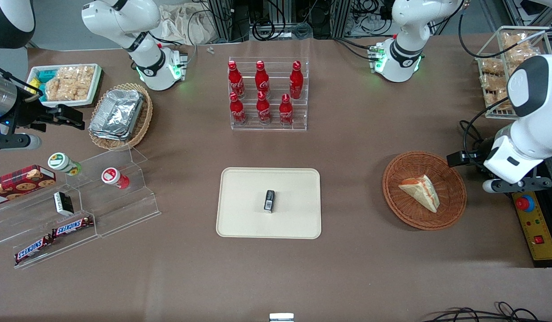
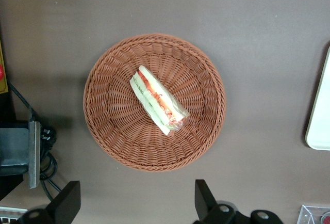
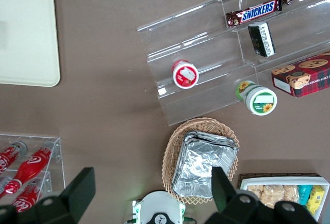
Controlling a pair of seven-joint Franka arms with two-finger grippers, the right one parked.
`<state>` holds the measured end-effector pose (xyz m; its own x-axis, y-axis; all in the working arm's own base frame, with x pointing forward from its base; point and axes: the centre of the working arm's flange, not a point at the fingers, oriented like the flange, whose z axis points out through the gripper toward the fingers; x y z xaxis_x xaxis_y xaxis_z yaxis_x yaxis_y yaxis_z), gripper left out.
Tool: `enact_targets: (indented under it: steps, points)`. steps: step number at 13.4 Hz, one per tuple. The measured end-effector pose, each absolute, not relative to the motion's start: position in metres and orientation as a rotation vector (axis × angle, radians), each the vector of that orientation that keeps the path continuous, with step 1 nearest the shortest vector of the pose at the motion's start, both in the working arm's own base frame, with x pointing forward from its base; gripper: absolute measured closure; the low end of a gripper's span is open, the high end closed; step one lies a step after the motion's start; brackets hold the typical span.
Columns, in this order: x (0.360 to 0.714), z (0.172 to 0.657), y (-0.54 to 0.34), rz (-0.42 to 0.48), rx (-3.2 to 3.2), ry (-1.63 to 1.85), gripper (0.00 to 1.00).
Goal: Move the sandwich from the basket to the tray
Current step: 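Move the left gripper down over the wrapped sandwich in the wicker basket, then lower the open left gripper around the sandwich and close it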
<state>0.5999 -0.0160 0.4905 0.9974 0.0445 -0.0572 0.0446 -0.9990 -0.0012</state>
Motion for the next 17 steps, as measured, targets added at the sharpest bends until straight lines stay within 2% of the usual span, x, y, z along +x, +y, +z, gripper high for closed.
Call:
enact_targets:
  steps: [5, 7, 11, 14, 17]
  points:
    - [0.6, 0.491, -0.017, -0.093, 3.13, 0.072, 0.0]
    - [0.597, 0.487, -0.019, -0.126, 3.107, 0.075, 0.0]
    - [0.588, 0.441, -0.01, -0.186, 3.101, 0.14, 0.02]
    - [0.583, 0.401, -0.007, -0.101, 3.089, 0.302, 0.04]
    - [0.582, 0.369, -0.002, 0.033, 3.018, 0.647, 0.03]
